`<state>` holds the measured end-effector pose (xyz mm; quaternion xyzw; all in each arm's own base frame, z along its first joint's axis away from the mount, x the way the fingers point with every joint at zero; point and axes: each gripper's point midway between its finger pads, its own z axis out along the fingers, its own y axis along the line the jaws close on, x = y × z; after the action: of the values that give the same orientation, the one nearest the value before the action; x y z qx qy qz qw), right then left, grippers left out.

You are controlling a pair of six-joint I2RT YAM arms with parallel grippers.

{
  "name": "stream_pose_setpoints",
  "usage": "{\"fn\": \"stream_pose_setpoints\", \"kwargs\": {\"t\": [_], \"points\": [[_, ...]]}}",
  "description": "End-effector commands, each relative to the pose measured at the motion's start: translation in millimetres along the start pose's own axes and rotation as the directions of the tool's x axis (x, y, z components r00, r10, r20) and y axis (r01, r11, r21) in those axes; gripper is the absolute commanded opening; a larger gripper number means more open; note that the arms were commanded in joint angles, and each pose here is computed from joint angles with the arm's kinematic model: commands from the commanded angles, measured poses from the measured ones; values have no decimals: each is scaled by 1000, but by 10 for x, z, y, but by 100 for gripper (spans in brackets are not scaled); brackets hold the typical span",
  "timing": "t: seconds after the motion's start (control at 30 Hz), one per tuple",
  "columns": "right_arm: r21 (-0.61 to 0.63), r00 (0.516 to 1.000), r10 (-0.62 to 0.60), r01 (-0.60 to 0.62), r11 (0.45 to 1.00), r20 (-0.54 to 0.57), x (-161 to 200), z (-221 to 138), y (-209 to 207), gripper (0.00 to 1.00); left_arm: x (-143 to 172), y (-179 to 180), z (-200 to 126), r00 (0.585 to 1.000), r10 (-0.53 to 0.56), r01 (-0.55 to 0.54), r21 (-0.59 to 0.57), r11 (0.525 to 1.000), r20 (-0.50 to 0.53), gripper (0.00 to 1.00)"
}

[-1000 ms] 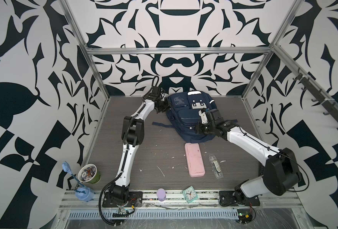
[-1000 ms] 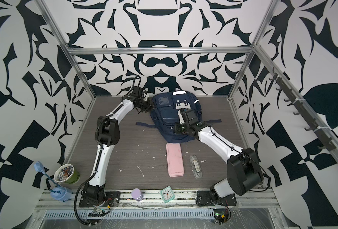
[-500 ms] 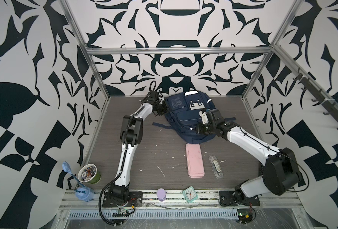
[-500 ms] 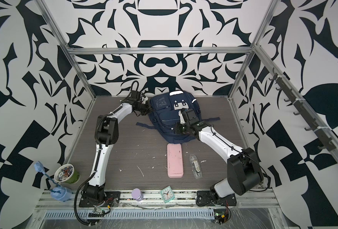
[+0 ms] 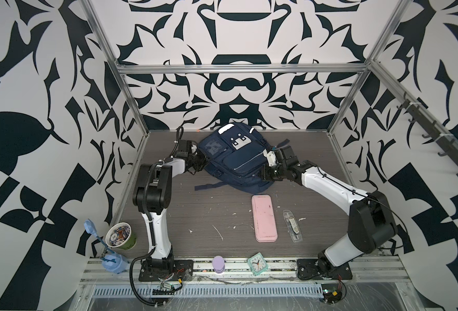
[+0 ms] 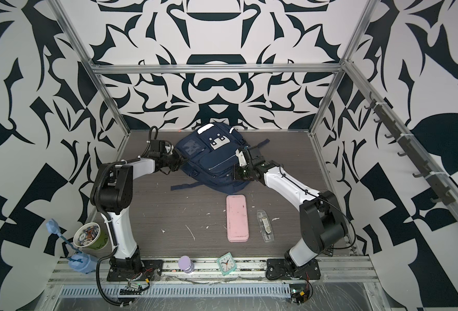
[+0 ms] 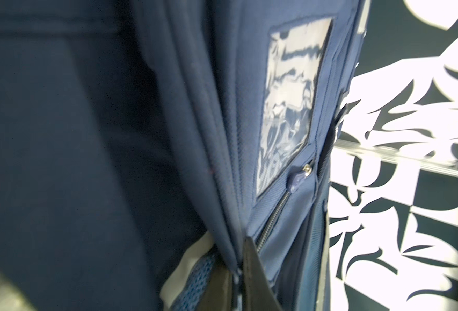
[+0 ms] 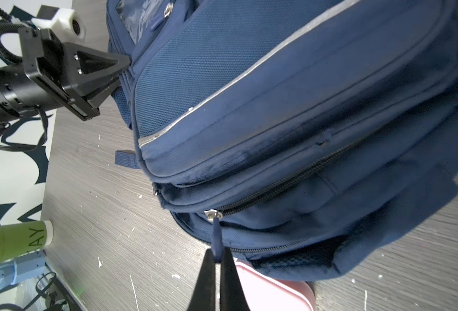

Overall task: Pack books, pencil case, and school supplies into a backpack
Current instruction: Unzip the student bag at the top-center of the table.

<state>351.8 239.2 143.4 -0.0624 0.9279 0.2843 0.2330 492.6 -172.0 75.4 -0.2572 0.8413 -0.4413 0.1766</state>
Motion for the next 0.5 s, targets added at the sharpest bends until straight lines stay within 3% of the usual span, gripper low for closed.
{"fn": "stream_pose_setpoints", "kwargs": {"t": [0.0, 0.23, 0.47], "points": [[-59, 995, -93, 95, 994, 32, -70, -8, 331, 0, -25, -339, -37, 999, 4, -8, 93, 996, 46, 8], [-109, 992, -130, 128, 986, -7, 107, 234, 704, 0, -8, -366, 20, 999, 4, -7, 85, 996, 32, 8], [-108, 996, -82, 79, 991, -22, -39, 564, 850, 0, 37, -380, 19, 1000, 6, -8, 88, 996, 29, 8]]}}
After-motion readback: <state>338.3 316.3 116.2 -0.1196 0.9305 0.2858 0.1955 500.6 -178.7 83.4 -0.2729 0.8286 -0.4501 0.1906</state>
